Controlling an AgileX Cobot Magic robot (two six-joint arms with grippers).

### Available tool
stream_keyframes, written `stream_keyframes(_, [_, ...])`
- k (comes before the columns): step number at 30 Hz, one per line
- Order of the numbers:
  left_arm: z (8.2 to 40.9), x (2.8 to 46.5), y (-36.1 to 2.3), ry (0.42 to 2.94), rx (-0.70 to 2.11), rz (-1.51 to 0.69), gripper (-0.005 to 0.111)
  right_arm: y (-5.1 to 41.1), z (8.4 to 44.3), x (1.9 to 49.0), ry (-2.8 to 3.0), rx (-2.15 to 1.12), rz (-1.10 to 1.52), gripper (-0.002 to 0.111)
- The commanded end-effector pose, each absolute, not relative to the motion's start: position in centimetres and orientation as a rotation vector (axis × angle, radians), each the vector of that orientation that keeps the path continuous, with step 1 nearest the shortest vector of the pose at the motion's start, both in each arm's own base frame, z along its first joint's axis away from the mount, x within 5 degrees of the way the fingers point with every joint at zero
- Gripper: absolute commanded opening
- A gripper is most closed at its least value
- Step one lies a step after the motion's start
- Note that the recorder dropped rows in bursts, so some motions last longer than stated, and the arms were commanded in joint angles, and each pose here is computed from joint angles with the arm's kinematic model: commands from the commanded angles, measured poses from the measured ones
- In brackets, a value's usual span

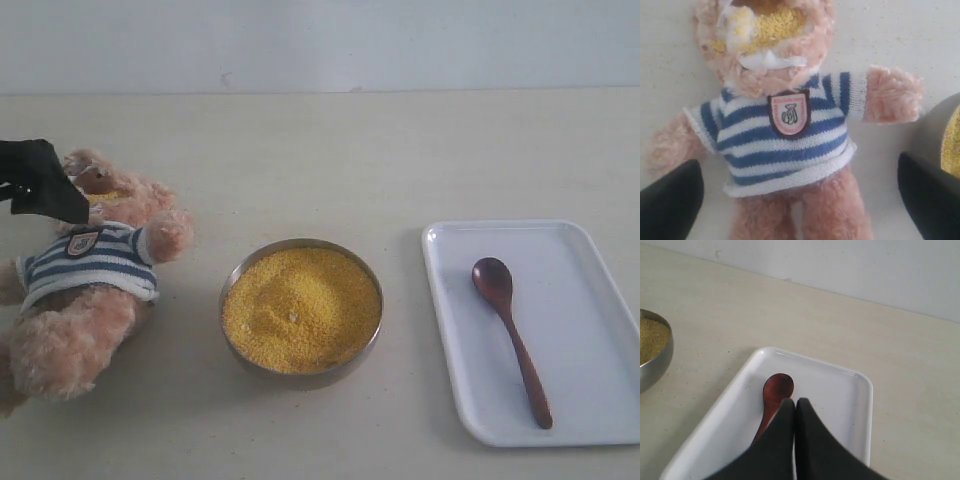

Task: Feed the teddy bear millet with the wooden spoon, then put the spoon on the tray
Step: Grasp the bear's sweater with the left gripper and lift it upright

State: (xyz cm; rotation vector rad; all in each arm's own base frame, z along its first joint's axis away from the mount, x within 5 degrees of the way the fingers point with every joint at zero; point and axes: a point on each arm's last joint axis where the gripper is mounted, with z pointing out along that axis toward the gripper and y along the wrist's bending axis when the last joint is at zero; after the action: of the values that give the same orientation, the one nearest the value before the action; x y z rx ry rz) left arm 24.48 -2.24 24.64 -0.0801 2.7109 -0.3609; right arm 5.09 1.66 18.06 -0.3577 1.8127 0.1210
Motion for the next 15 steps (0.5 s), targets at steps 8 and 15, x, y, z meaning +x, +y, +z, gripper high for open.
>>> stream_keyframes(8, [18.6, 26.7, -4.2, 2.908, 0.000, -0.398, 0.106, 1.7, 18.1, 5.1, 1.804, -0.352, 0.125, 0.000])
stream_keyframes(15, [15.8, 26.9, -5.3, 3.020, 0.082, -0.329, 0.106, 1.7, 18.1, 5.1, 1.804, -0.352, 0.125, 0.000])
